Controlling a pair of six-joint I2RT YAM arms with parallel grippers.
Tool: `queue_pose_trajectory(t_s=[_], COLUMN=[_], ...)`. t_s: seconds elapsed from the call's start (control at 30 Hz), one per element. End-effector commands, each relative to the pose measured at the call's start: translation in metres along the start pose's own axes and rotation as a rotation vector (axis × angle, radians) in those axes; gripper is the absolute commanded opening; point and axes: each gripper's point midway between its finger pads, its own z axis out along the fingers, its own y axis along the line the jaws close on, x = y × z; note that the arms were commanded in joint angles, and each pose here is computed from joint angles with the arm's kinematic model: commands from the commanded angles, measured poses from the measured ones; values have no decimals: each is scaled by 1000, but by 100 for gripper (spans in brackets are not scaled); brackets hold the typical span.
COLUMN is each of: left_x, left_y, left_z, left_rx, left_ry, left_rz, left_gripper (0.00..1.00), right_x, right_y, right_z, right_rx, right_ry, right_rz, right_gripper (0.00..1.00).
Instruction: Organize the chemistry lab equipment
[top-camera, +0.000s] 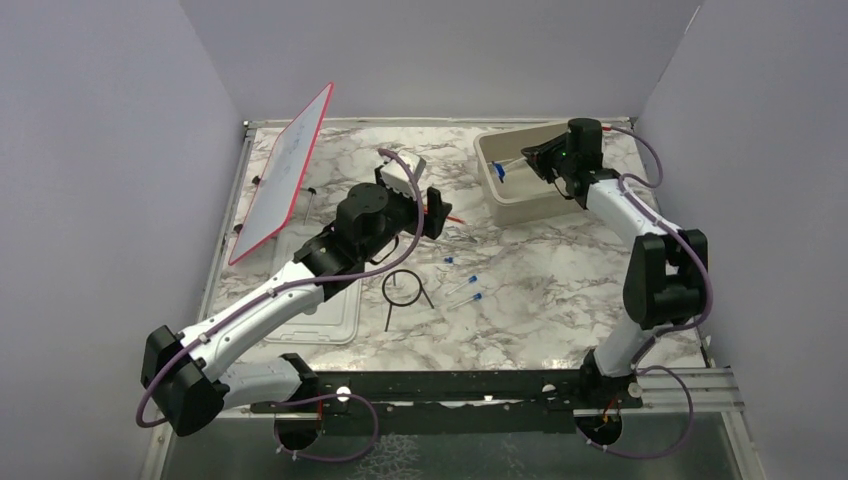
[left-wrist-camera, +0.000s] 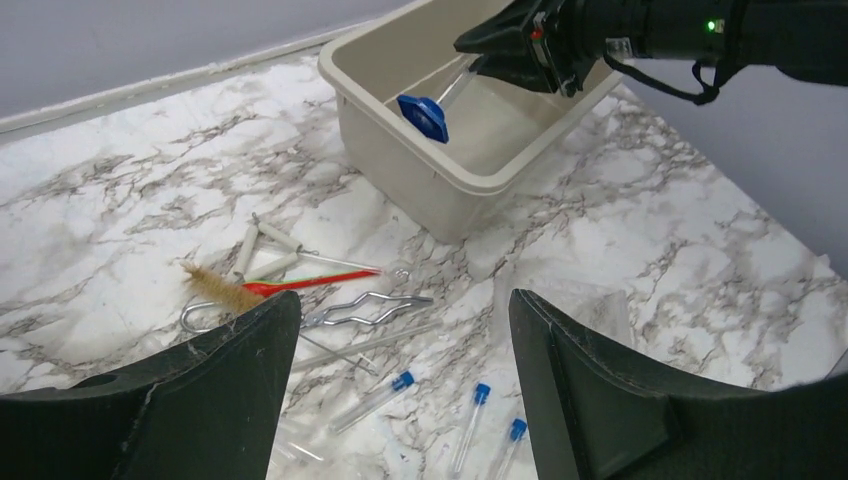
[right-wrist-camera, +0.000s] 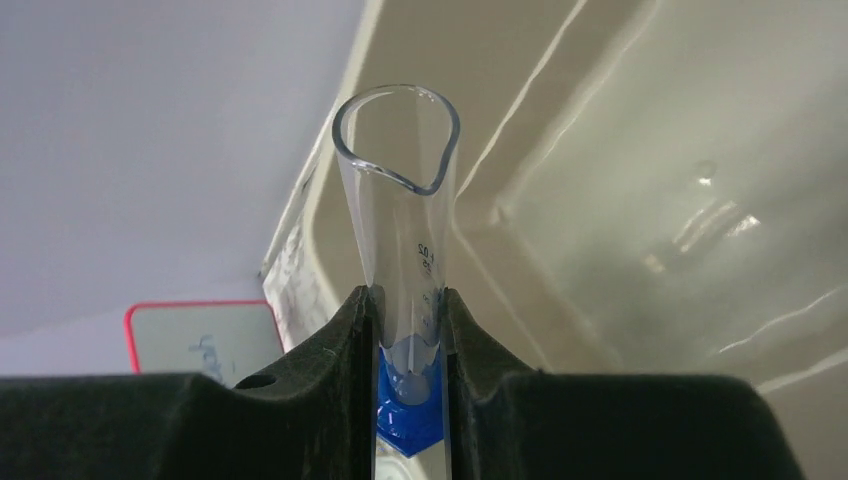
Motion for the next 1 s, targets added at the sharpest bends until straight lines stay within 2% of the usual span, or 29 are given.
queue_pose_trajectory(t_s=[0.0, 0.4, 0.53, 0.63, 0.97], left_x=[8, 40, 46, 49, 57], left_y=[5, 12, 16, 17, 22], left_z=[9, 20, 20, 22, 25], left_rx=[-12, -15, -34, -39, -62], left_ry=[15, 95, 104, 112, 134], left_rz=[44, 93, 98, 99, 109], left_gripper=[79, 79, 79, 79, 79], right_x=[-24, -16, -11, -9, 0], right_y=[-13, -45, -59, -72, -88], right_z=[32, 115, 124, 126, 146], right_rx=[73, 211, 298, 357, 380], right_ry=[-72, -11, 9, 0, 20], right_rz=[103, 212, 232, 250, 252], right_gripper=[10, 12, 14, 18, 27])
